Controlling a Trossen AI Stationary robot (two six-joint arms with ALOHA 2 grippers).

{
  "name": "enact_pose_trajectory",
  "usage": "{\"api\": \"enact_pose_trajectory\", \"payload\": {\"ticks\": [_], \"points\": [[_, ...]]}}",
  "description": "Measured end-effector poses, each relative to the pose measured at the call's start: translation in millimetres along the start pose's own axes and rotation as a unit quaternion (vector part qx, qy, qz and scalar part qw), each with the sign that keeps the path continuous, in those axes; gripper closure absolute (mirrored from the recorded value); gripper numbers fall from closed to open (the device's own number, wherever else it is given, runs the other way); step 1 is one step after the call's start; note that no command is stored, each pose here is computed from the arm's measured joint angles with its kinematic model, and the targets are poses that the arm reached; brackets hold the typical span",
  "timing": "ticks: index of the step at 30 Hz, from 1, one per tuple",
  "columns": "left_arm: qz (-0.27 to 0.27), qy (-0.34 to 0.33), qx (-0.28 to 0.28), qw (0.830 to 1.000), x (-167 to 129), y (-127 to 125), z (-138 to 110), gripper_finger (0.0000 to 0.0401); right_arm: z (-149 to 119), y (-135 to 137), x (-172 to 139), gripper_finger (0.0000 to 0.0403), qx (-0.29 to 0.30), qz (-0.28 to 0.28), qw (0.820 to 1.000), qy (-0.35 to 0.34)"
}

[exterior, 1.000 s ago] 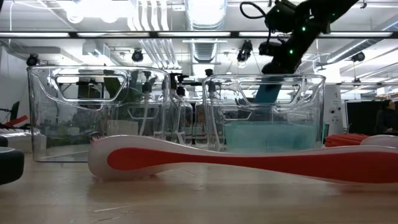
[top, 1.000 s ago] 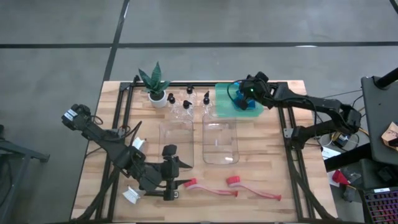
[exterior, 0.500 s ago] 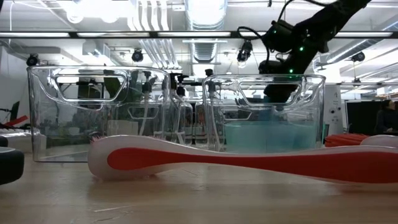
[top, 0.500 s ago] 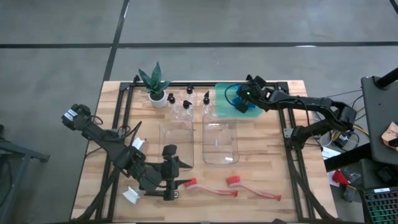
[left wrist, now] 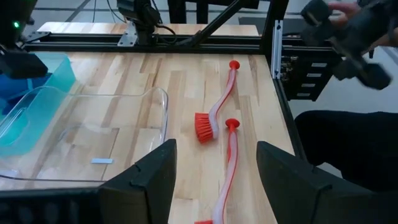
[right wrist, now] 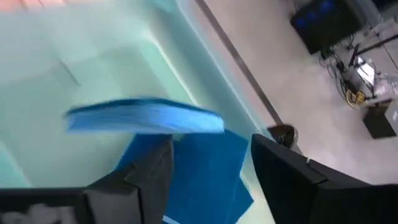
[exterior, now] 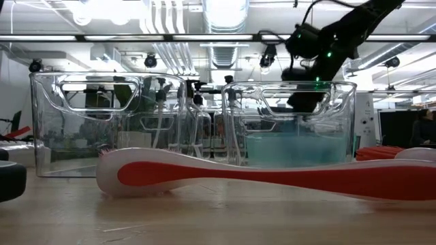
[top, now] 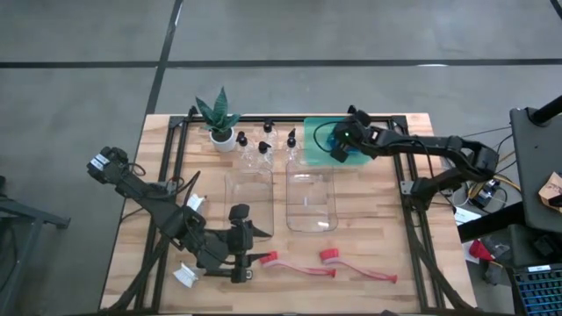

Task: Pick & Place Kitchen Sink Supplies
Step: Put the blue sponge into the green bin, then put the red dish brush into the right transparent bin

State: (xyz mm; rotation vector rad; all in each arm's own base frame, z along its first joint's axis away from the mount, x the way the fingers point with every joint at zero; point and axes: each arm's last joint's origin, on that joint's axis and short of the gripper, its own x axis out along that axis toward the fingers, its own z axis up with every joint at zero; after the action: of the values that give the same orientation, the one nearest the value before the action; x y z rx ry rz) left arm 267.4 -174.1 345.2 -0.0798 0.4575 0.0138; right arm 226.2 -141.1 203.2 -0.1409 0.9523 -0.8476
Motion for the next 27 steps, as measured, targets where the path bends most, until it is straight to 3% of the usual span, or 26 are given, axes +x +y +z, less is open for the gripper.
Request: {"api": "enact_pose_trajectory", "payload": {"ticks": [10, 17, 27], "points": [[0.000, 0.000, 0.002, 1.000, 0, 0, 0, 0.0188, 10, -24, -58, 0.0153, 0.067, 0.022, 0.991, -0.114], [0.000, 0.001, 0.014, 1.000, 0, 0, 0, 0.0188, 8, -33, -100, 0.0160, 0.131, 0.151, 0.959, -0.200], [0.001, 0.003, 0.016, 1.000, 0, 0, -1, 0.0188, 5, -14, -148, 0.0181, 0.114, 0.261, 0.919, -0.271]]}}
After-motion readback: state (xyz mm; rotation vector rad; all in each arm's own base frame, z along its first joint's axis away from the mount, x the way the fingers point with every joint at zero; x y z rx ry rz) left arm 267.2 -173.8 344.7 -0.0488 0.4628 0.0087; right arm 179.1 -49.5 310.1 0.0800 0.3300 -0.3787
